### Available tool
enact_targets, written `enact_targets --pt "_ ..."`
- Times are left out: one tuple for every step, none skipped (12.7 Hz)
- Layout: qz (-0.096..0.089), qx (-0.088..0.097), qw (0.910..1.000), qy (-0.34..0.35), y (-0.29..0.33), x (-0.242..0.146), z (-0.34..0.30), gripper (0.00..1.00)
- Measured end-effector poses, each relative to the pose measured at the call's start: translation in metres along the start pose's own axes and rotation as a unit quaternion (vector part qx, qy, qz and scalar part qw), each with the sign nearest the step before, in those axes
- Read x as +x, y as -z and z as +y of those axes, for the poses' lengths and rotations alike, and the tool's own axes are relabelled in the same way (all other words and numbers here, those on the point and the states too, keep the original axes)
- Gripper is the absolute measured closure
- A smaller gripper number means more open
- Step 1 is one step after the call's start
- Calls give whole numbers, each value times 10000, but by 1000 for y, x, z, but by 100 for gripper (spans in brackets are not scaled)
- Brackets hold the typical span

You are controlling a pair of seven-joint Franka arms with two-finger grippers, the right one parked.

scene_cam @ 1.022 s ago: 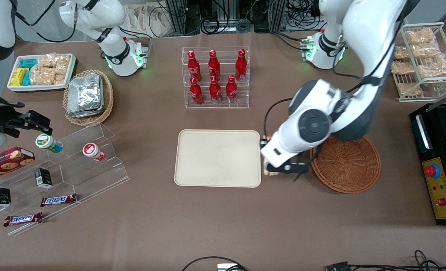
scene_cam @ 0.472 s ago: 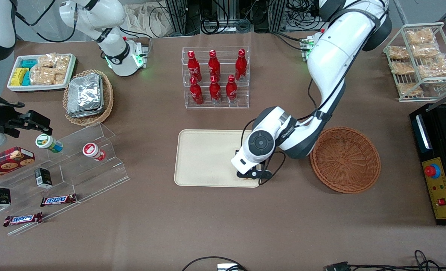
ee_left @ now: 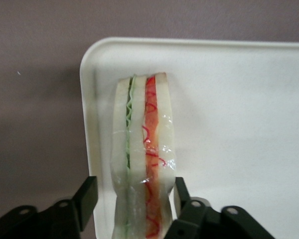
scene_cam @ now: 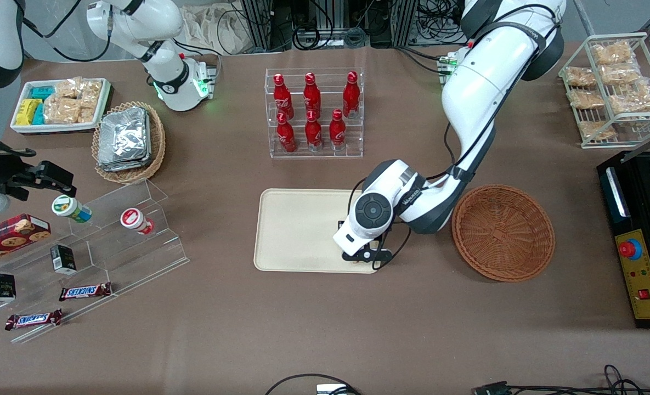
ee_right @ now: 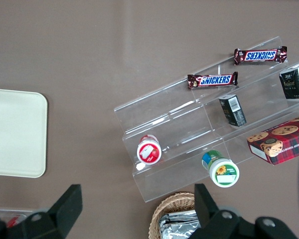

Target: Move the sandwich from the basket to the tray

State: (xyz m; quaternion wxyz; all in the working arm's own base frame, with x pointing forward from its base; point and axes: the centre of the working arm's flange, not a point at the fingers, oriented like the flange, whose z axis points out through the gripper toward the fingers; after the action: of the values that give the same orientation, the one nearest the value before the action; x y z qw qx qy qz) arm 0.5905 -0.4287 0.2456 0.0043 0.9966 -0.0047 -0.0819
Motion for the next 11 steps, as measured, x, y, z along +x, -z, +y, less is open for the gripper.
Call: enact_targets --pt "80 -25 10000 16 11 2 0 11" --pt "137 -12 9999 47 25 3 -3 2" --pt "113 86 9999 84 41 2 -10 0" --pt "36 253 9996 126 58 -3 -19 0" --pt "11 404 9990 182 77 -7 -29 0" --pt "50 515 9983 249 93 -12 -41 0" --pt "94 591 9977 327 105 -17 -57 0" --pt "121 663 9969 411 114 -24 -75 0" --pt "160 728 9960 486 120 -33 -94 0" --pt "217 793 9951 544 124 -45 -110 0" --pt "291 847 9943 574 127 -57 -125 0"
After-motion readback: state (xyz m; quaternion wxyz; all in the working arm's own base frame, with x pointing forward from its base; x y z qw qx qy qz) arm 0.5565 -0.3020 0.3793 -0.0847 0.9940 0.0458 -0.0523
